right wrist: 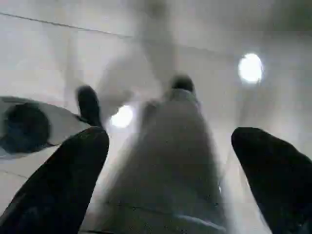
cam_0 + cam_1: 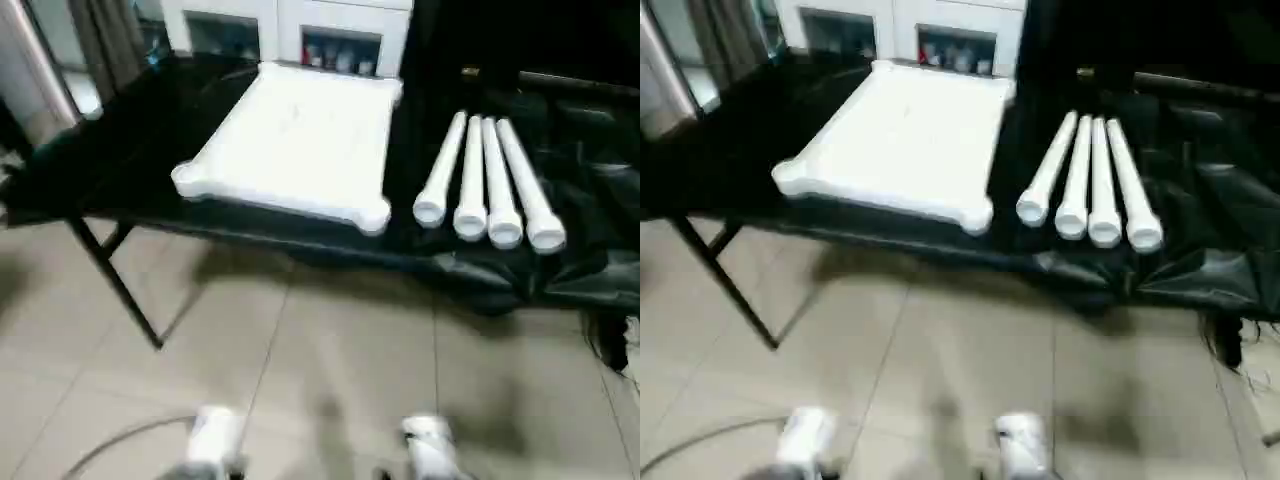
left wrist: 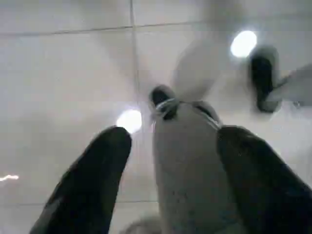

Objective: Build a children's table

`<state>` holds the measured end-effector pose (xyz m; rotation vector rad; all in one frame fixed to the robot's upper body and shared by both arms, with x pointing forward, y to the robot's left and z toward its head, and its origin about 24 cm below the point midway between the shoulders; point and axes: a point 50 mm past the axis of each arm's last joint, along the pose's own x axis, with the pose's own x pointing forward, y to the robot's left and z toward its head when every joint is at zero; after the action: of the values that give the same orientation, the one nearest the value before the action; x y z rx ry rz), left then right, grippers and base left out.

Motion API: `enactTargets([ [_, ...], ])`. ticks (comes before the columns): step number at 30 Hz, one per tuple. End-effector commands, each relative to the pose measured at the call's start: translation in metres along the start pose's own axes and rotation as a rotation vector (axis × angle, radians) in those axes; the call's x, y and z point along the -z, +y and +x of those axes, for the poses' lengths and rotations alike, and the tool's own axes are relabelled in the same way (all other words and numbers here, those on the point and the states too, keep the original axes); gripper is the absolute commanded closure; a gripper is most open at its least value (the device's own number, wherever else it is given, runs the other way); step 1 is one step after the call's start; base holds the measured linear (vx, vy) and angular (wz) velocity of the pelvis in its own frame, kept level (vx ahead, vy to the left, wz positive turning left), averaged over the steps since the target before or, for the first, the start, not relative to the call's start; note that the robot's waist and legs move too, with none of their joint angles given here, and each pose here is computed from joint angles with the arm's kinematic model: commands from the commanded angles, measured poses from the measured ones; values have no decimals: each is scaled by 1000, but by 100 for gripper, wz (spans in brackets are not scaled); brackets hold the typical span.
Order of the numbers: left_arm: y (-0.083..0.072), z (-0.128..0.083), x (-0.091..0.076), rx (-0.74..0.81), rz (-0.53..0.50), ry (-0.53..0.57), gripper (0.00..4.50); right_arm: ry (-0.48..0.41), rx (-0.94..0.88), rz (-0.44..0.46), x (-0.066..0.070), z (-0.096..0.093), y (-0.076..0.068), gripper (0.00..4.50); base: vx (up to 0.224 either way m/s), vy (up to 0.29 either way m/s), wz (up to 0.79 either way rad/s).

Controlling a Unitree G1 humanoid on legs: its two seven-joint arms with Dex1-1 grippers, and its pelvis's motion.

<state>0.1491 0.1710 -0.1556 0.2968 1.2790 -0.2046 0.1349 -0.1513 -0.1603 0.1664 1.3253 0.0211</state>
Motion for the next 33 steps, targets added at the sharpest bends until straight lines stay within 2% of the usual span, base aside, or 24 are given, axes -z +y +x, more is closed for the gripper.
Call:
enactTargets([
  [1, -7, 1, 22, 7, 18, 84, 118, 156, 26, 60, 41, 1, -7, 0, 0, 0, 0],
  [8, -8, 2, 24, -3, 3, 83, 118, 171, 30, 31, 43, 0, -9, 0, 0, 0, 0],
  [10, -7, 2, 22, -37, 21, 54, 118, 154, 34, 4, 41, 0, -10, 0, 0, 0, 0],
  [12, -2, 1, 16, -183, -21, -99, 118, 35, 80, -58, 33, 1, -13, 0, 0, 0, 0],
  [15, 3, -5, 10, -359, -92, -268, 118, -133, 139, -63, 24, 0, -15, 0, 0, 0, 0],
  [18, 4, -8, 8, -360, -128, -347, 118, -239, 174, -89, 19, -3, -16, 0, 0, 0, 0],
  [19, 3, -9, 6, -343, -124, -382, 118, -281, 179, -134, 15, -4, -16, 0, 0, 0, 0],
  [20, 3, -9, 6, -340, -123, -389, 118, -288, 178, -142, 15, -4, -16, 0, 0, 0, 0],
  [21, 3, -11, 4, -325, -123, -440, 118, -341, 168, -203, 11, -6, -14, 0, 0, 0, 0],
  [24, 0, -12, 2, -242, -148, -488, 118, -430, 150, -267, 5, -9, -11, 0, 0, 0, 0],
  [26, 39, -24, -64, -218, -125, -634, 118, -544, 128, -270, -77, -20, -13, 0, 0, 0, 0],
  [27, 48, -33, -90, -188, -120, -700, 118, -610, 99, -257, -110, -30, -10, 0, 0, 0, 0],
  [28, 50, -38, -104, -160, -113, -741, 118, -655, 61, -237, -127, -36, -5, 0, -89, -11, -2],
  [29, 48, -39, -108, -138, -108, -762, 118, -683, 34, -223, -132, -39, -2, 0, -89, -25, -1],
  [33, 33, -47, -120, -34, -97, -868, 118, -788, -62, -363, -143, -46, 24, 0, -22, -6, 0],
])
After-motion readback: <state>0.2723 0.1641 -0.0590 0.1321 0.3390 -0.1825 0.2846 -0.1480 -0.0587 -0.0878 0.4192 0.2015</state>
